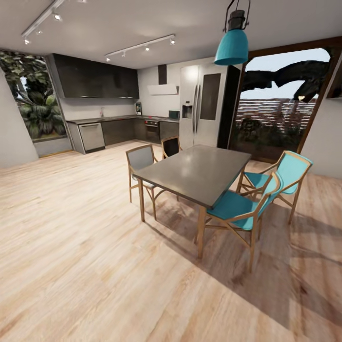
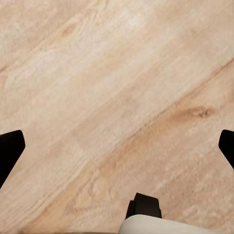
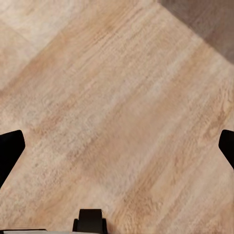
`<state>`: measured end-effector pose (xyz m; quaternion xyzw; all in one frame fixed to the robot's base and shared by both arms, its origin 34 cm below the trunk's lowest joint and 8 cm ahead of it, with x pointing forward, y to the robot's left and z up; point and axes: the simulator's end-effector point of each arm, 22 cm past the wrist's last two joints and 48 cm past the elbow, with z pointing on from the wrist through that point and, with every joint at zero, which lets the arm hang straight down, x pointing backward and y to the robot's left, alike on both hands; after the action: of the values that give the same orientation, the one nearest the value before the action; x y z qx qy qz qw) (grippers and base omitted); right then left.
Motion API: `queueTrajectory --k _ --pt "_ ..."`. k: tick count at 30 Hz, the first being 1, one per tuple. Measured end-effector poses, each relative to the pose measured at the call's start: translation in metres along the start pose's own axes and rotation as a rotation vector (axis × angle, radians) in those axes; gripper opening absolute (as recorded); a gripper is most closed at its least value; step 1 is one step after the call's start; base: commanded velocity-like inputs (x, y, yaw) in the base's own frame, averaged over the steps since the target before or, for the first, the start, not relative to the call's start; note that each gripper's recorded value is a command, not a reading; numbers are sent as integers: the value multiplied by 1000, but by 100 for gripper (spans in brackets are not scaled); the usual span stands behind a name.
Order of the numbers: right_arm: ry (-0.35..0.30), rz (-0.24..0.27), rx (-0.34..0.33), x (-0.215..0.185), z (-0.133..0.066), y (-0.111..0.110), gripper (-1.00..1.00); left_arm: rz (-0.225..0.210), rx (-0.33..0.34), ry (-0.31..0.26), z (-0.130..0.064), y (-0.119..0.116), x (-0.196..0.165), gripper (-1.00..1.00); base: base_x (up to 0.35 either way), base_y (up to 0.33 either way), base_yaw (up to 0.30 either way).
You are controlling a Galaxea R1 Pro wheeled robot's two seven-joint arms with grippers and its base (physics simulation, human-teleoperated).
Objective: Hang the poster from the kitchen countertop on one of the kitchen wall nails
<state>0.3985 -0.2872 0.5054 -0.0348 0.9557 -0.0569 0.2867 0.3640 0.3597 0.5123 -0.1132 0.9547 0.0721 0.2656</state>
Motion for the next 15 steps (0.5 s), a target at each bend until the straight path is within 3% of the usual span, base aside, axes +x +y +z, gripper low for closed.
queueTrajectory --k 6,10,15 --pt "4 0 9 2 0 -1 100 1 0 2 0 0 1 100 17 19 282" --pt "9 -15 -6 4 0 4 100 0 -1 4 0 0 2 100 143 158 170" --pt "60 -109 -70 31 -4 28 100 0 -1 5 0 1 2 100 195 221 31"
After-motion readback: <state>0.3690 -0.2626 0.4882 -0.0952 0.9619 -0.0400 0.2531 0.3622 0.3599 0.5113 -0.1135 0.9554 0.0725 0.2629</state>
